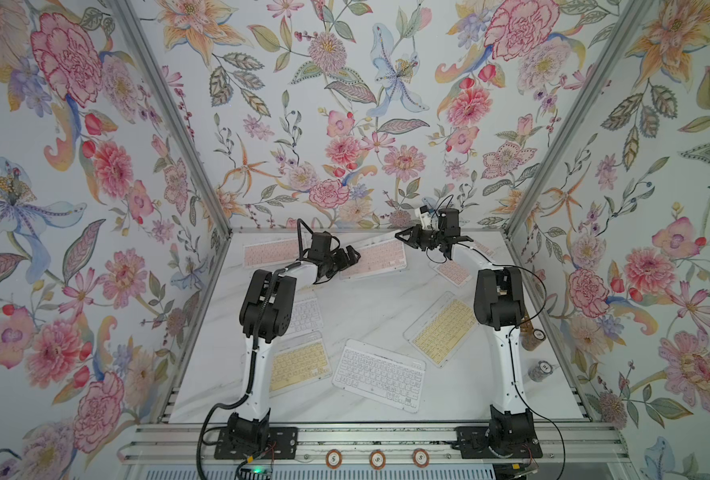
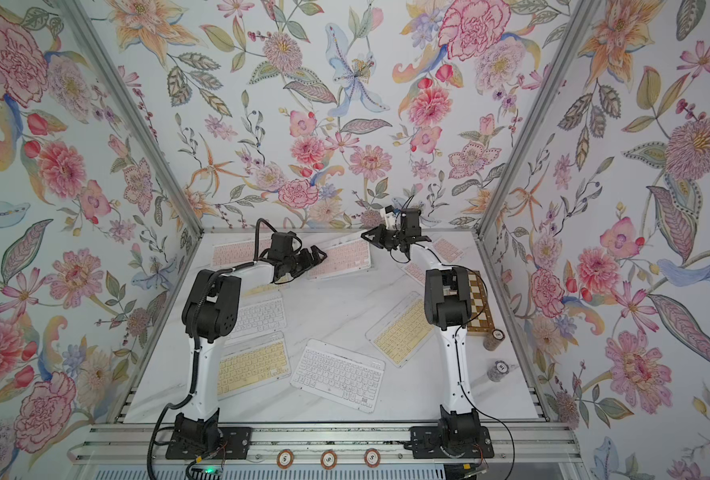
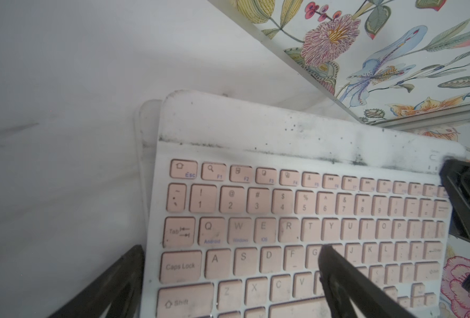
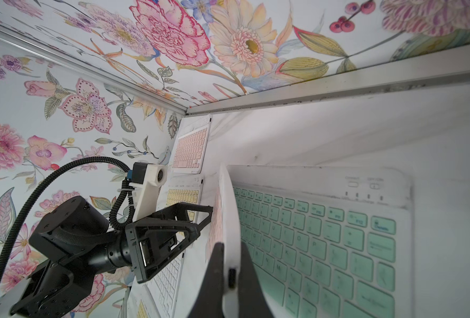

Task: Stack the numeric keypads
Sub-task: Place the numeric keypad at the numeric keypad.

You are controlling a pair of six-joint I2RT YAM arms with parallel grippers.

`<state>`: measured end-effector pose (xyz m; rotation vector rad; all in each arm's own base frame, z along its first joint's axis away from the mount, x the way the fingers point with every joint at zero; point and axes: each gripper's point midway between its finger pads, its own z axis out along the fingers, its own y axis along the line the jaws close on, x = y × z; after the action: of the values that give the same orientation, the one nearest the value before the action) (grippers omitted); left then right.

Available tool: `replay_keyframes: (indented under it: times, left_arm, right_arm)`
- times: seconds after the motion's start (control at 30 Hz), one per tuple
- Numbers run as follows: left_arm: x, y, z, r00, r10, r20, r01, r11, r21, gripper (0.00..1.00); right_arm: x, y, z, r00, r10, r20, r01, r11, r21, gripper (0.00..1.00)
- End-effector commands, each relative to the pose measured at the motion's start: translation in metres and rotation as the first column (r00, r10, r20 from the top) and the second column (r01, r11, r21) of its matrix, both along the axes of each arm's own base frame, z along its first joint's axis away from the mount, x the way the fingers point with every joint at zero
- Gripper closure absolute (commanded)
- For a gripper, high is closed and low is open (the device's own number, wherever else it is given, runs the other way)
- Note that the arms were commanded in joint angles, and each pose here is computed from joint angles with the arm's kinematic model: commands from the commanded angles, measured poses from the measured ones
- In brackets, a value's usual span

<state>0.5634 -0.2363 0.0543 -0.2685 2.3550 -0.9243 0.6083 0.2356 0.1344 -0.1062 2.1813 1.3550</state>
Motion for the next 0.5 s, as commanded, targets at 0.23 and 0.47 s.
replay_keyframes:
  times: [0.23, 0.47]
  left_arm:
    - [-0.011, 0.001, -0.024, 0.998, -0.007, -0.065, 0.006, 1.0, -0.017, 0.01]
    - [-0.017, 0.002, -0.027, 0.997, -0.006, -0.077, 0.004, 1.0, -0.026, 0.01]
  right_arm:
    - [0.026, -0.011, -0.033, 0.999, -0.053, 0.001, 0.053, 0.997, -0.062, 0.82]
    - [0.042, -0.018, -0.057, 0.992, -0.123, -0.019, 0.12, 0.985, -0.124, 0.81]
